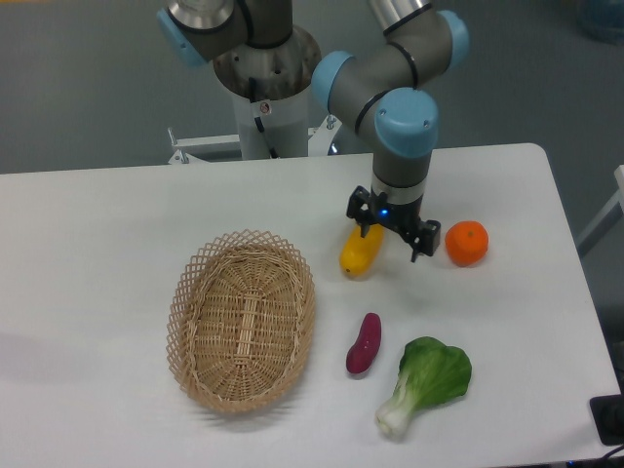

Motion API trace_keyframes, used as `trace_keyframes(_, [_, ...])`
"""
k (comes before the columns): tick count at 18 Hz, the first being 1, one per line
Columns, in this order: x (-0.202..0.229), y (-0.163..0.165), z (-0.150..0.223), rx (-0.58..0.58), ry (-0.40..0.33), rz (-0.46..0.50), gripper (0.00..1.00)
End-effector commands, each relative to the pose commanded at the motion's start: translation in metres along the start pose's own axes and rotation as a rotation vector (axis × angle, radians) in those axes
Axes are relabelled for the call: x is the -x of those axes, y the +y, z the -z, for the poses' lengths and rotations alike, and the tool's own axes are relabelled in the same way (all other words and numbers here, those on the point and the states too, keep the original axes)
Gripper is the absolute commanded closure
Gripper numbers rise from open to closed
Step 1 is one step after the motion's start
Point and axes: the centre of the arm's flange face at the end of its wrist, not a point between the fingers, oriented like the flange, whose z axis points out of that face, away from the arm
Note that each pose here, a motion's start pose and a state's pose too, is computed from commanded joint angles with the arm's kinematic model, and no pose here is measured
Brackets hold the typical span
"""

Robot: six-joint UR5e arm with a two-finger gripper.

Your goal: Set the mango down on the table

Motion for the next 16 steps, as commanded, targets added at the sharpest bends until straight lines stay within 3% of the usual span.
trace_keyframes(5, [0.068, 0.030, 0.056, 0.013, -0.006, 0.045, 0.01])
trace_keyframes(10, [0.118, 0.085, 0.092, 0.032, 0.035, -0.054, 0.01])
trace_keyframes(16, [0.143, 0.142, 0.107, 0.027, 0.039, -0.150, 0.01])
